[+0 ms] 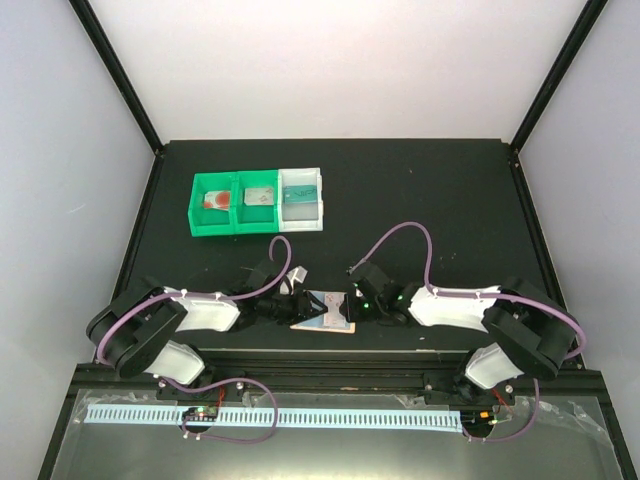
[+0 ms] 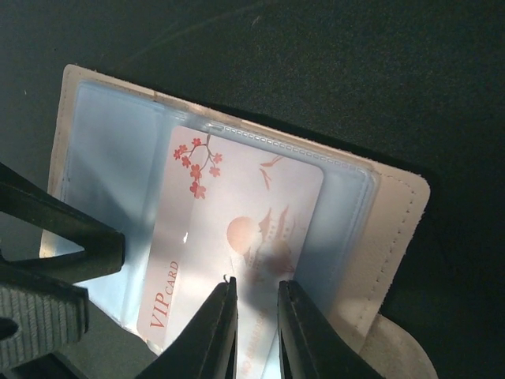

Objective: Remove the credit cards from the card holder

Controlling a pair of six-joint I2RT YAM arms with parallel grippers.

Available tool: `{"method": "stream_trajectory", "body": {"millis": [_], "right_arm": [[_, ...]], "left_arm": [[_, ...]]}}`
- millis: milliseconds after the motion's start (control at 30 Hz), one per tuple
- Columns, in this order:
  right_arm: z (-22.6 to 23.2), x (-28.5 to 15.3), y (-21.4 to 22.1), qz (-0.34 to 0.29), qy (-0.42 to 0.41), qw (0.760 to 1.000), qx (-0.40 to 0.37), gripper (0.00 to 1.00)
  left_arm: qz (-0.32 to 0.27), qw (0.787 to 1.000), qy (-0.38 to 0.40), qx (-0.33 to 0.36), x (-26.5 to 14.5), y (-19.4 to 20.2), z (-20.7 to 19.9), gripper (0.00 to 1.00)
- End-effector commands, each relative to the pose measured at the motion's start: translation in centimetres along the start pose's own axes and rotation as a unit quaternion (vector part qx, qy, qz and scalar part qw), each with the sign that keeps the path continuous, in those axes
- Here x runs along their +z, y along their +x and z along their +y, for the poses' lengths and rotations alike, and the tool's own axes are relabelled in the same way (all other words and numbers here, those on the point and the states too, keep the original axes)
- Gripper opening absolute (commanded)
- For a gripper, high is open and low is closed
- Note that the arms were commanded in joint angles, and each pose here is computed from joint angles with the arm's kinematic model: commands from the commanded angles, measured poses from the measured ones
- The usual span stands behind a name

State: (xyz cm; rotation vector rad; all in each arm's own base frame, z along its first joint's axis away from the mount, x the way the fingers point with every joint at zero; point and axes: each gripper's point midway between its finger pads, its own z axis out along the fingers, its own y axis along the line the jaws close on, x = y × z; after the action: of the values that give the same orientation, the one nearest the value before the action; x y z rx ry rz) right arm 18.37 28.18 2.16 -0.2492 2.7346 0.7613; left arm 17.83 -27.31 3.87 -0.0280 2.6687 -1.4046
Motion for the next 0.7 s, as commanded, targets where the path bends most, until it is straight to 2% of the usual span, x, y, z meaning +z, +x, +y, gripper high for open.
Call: {"method": "stream_trajectory", "body": {"millis": [0, 200, 400, 667], "right_arm": [[-2.3, 0.4, 2.0, 0.019, 0.032, 0.999, 0.014, 0.15], [-2.4, 0.3, 2.1, 0.022, 0.031, 0.999, 0.013, 0.15], [-0.5, -0.6, 0.6, -0.008, -0.003, 1.000, -0.004, 0.14], [1.2, -2.1, -1.5, -0.033, -0.009, 0.999, -0.015, 0.19]], "left_arm": [[-0.030, 0.999, -0.006, 0.007, 0.1, -1.3, -0.5, 0.40], [-0.034, 0.999, -0.001, 0.003, 0.2, -1.1, -0.3, 0.40], [-0.033, 0.999, -0.010, 0.006, 0.3, -1.0, 0.1, 0.39], [-0.034, 0.999, -0.020, 0.017, -0.2, -0.9, -0.3, 0.41]]}}
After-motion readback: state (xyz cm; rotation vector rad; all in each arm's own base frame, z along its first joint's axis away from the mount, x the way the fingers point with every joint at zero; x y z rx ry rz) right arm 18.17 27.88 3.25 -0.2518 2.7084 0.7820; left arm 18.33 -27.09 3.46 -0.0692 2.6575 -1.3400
